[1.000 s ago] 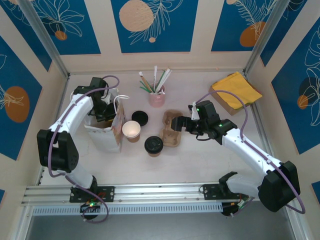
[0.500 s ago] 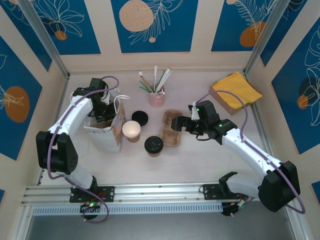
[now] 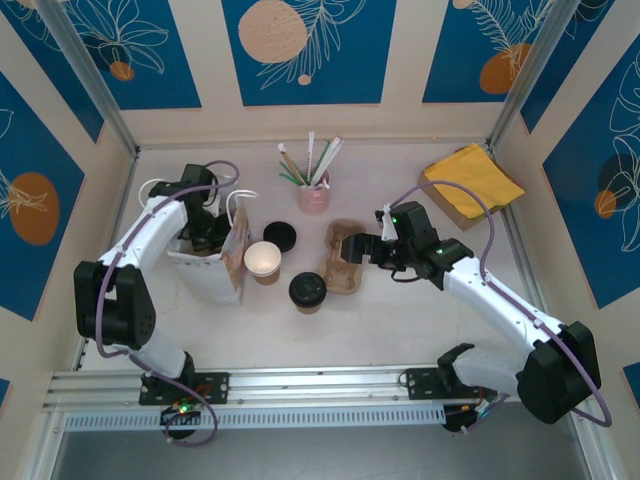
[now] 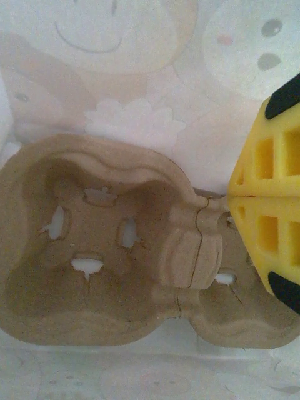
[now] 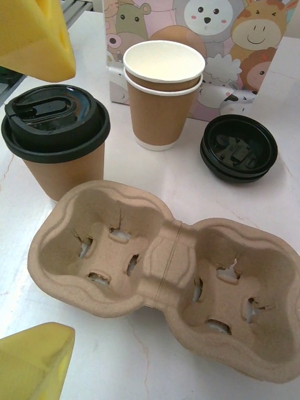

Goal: Pack the takeout coffee

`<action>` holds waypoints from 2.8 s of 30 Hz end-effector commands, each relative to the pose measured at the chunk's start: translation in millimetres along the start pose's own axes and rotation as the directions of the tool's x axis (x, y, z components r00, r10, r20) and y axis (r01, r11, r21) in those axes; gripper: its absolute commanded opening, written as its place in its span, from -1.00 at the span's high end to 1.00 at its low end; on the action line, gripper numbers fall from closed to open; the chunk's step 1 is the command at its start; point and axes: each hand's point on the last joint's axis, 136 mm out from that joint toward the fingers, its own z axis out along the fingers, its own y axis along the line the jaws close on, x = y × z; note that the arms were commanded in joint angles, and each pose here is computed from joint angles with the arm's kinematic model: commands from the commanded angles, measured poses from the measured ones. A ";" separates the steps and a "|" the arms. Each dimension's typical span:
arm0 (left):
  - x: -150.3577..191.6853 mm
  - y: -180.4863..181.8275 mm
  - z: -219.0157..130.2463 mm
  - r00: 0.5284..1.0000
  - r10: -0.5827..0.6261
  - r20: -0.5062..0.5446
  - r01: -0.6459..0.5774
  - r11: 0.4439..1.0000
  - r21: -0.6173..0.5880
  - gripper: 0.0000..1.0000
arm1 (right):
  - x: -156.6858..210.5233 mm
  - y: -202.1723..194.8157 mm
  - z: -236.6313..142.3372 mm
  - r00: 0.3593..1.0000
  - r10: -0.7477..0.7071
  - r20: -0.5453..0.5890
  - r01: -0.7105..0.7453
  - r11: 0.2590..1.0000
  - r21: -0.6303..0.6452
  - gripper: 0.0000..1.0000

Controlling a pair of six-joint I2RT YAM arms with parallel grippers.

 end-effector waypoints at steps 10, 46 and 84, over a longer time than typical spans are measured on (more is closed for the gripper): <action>4.4 9.4 3.3 0.999 -0.032 0.015 0.032 0.999 -0.013 1.00 | -4.5 8.4 -4.9 1.000 -0.011 0.008 0.011 1.000 -0.007 -0.98; 7.4 7.6 12.9 1.000 0.026 -0.011 -0.026 1.000 0.010 1.00 | -1.9 10.0 -4.7 1.000 -0.009 0.007 0.009 1.000 -0.003 -0.98; 12.0 18.5 28.8 0.999 0.019 -0.042 -0.020 0.999 -0.031 1.00 | -2.3 13.3 -4.9 1.000 -0.022 0.006 0.022 1.000 0.000 -0.98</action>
